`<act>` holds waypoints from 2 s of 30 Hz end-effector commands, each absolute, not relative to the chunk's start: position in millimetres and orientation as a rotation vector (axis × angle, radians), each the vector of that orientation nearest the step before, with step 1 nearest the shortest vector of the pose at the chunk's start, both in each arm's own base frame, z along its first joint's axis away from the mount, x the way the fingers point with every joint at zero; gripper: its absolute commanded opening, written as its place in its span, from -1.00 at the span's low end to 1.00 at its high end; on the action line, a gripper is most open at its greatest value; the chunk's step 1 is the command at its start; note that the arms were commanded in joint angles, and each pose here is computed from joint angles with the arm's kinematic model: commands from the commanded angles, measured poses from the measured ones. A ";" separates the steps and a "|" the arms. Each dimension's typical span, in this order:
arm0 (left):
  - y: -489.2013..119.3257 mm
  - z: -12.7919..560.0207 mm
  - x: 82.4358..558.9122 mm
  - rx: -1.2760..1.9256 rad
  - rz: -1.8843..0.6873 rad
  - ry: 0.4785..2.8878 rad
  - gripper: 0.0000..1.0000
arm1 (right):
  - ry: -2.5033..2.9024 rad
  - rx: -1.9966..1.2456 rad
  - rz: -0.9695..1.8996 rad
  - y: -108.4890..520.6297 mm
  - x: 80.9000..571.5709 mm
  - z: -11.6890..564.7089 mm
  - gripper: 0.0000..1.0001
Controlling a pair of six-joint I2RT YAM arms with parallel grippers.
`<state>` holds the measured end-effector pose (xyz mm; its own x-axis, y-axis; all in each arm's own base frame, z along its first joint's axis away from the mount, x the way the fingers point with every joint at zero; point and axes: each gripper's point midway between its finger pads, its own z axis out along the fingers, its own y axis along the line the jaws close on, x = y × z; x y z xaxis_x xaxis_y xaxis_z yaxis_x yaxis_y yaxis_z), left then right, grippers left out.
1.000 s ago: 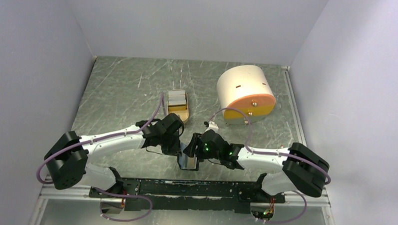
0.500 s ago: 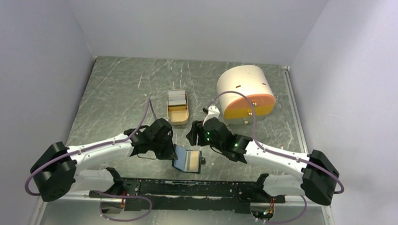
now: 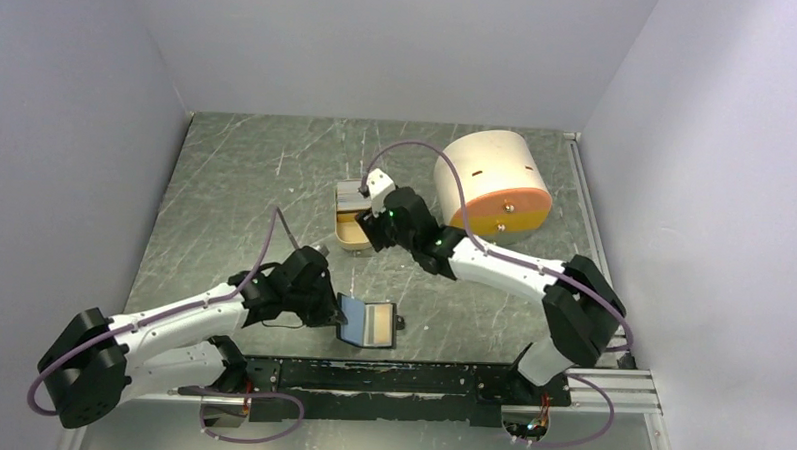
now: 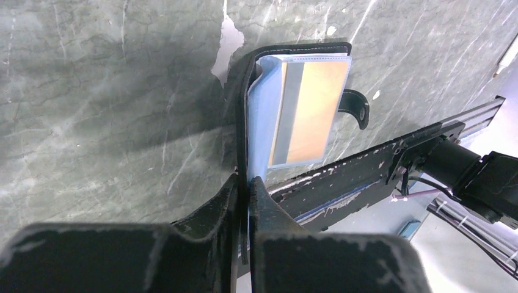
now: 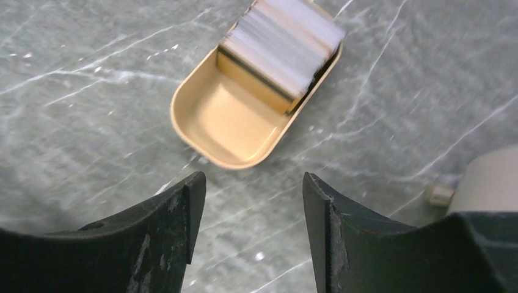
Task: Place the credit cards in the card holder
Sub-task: Pick up the credit card from the storage box.
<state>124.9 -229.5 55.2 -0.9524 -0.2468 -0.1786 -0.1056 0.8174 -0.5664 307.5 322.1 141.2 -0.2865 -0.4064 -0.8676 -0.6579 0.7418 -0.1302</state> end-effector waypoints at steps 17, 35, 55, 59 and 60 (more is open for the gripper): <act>-210.1 63.1 125.4 -0.336 -0.823 2.679 -0.78 | 1.438 -1.513 0.062 387.0 385.2 119.7 0.35; -207.6 63.6 126.2 -0.323 -0.809 2.672 -0.80 | 1.403 -1.611 -0.118 388.7 414.8 75.9 0.35; -208.9 63.6 126.4 -0.319 -0.816 2.672 -0.81 | 1.420 -1.505 -0.143 383.9 438.5 104.6 0.07; -207.8 63.6 125.9 -0.324 -0.816 2.669 -0.82 | 1.419 -1.499 -0.136 384.2 439.0 109.6 0.04; -207.9 64.6 126.3 -0.323 -0.819 2.665 -0.81 | 1.421 -1.501 -0.135 384.2 438.8 109.1 0.04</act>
<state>123.4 -211.6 64.1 -0.9269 -0.2977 -0.2284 -0.1168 0.8073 -0.5784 423.8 382.6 75.0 0.2876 -0.8161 -0.5012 -0.7215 0.1595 -0.6738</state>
